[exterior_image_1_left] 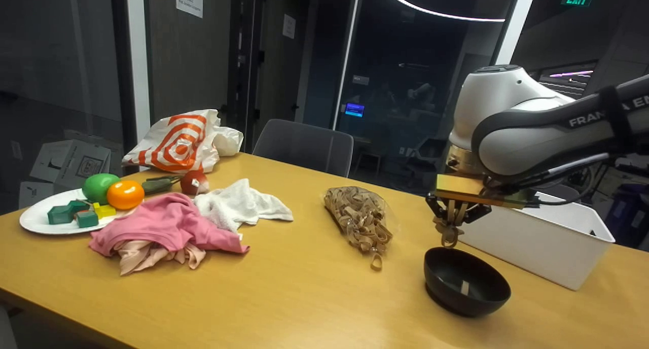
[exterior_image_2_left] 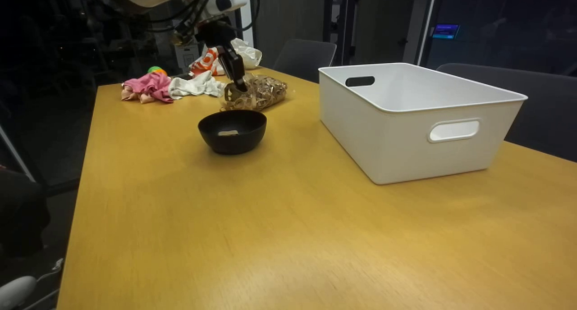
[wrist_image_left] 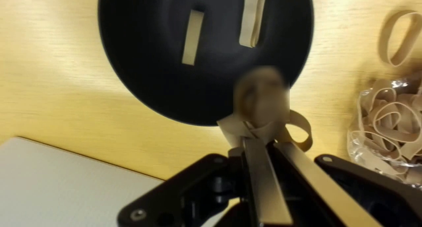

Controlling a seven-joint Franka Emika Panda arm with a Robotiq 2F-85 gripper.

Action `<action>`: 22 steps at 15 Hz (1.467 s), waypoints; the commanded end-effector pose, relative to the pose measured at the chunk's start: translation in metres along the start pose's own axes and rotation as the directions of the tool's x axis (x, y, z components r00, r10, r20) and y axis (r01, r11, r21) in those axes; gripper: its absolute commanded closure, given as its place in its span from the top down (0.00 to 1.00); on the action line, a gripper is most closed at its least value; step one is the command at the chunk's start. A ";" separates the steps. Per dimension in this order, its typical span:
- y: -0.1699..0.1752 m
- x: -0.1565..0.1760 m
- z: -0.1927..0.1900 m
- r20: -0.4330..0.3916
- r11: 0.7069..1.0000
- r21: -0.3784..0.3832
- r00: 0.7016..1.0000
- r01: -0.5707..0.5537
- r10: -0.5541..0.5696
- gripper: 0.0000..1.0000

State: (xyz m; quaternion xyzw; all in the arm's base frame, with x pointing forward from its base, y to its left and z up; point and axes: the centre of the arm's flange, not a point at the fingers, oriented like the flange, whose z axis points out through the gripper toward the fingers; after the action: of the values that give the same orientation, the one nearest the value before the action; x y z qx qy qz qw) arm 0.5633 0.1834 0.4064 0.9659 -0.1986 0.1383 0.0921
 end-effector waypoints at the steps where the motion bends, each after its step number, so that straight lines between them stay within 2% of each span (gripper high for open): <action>1: -0.042 0.005 0.001 -0.024 0.996 0.048 0.997 0.071 -0.070 0.01; 8: -0.104 -0.012 0.005 -0.002 0.962 0.108 0.968 0.251 -0.252 0.01; 12: -0.131 -0.012 0.015 0.013 0.941 0.126 0.948 0.314 -0.318 0.01; 15: -0.144 -0.006 0.028 0.006 0.935 0.115 0.941 0.336 -0.338 0.01; 22: -0.157 0.016 0.047 -0.085 0.938 0.090 0.941 0.334 -0.327 0.01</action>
State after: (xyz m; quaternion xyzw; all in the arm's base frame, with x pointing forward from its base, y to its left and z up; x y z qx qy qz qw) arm 0.6332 0.3007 0.3441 0.9877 -0.0282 0.1369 0.0698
